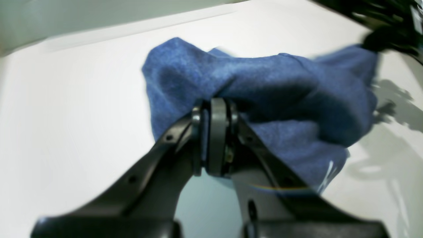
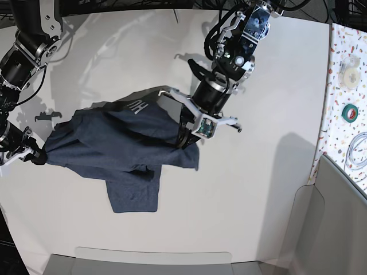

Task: Layout the t-shirt on the table in an organized manner, then fold the t-shirt properly
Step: 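Lower the shirt onto the table and open the left gripper, then drag the shirt edge with the right gripper, then release it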

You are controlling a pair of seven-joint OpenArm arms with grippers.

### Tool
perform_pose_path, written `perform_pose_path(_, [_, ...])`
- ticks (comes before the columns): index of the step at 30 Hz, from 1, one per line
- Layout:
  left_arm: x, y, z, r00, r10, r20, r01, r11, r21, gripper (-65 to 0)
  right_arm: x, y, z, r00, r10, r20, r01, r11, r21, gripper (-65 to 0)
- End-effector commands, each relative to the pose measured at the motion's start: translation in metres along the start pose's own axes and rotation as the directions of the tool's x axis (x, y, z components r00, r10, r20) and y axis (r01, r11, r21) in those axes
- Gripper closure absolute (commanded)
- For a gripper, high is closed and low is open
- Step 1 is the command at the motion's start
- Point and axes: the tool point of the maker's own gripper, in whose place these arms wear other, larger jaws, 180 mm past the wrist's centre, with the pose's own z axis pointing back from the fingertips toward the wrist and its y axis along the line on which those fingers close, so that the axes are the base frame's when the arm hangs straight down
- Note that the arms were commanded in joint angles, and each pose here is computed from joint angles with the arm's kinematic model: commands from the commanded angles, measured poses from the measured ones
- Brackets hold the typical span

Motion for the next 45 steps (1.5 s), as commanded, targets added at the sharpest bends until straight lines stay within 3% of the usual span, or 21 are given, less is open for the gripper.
perform_pose_path(1, [0.007, -0.004, 0.007, 0.999, -0.012, 0.034, 0.012, 1.0, -0.015, 0.0, 0.028, 0.001, 0.009, 0.997, 0.022, 0.07, -0.023, 1.0, 0.003, 0.0])
perform_pose_path(3, [-0.003, -0.011, 0.019, 1.0, -0.018, 0.007, 0.018, 0.999, -0.035, 0.0, 0.019, -0.002, 0.004, 0.999, -0.009, 0.049, 0.009, 1.0, 0.012, 0.0])
perform_pose_path(11, [-0.062, -0.063, 0.071, 0.986, -0.023, -0.162, -0.007, 0.983, -0.184, 0.0, 0.016, -0.014, -0.012, 0.98, -0.168, 0.102, 0.167, 0.986, 0.018, 0.0])
perform_pose_path(16, [-0.095, -0.105, 0.108, 0.963, -0.103, -0.248, 0.008, 0.935, -0.355, 0.0, 0.022, -0.009, -0.018, 0.973, -0.195, 0.124, 0.193, 0.981, 0.028, 0.0])
perform_pose_path(19, [-0.106, -0.124, 0.126, 0.952, -0.155, -0.266, 0.021, 0.895, -0.446, 0.0, 0.025, -0.005, -0.019, 0.973, -0.192, 0.128, 0.189, 0.981, 0.034, 0.0])
perform_pose_path(24, [-0.1, -0.123, 0.118, 0.953, -0.201, -0.225, 0.072, 0.876, -0.476, 0.0, 0.032, -0.001, -0.021, 0.973, -0.188, 0.137, 0.184, 0.982, 0.041, 0.0])
perform_pose_path(31, [-0.087, -0.111, 0.107, 0.956, -0.228, -0.184, 0.12, 0.878, -0.463, -0.6, 0.038, 0.007, -0.025, 0.97, -0.191, 0.147, 0.184, 0.981, 0.063, 0.0])
perform_pose_path(34, [-0.083, -0.113, 0.108, 0.959, -0.221, -0.175, 0.118, 0.879, -0.462, -9.5, 0.048, 0.006, -0.02, 0.969, -0.185, 0.165, 0.176, 0.982, 0.063, 0.0])
perform_pose_path(37, [-0.082, -0.111, 0.106, 0.96, -0.22, -0.175, 0.12, 0.884, -0.452, -22.6, 0.061, 0.008, -0.015, 0.967, -0.176, 0.186, 0.167, 0.984, 0.068, 0.0])
perform_pose_path(41, [-0.077, -0.09, 0.096, 0.966, -0.182, -0.183, 0.112, 0.935, -0.338, -33.0, 0.065, 0.01, -0.014, 0.966, -0.173, 0.192, 0.162, 0.984, 0.073, 0.0])
perform_pose_path(45, [-0.06, -0.05, 0.076, 0.975, -0.164, -0.148, 0.136, 0.974, -0.183, -32.5, 0.066, 0.009, -0.013, 0.966, -0.172, 0.194, 0.161, 0.984, 0.07, 0.0])
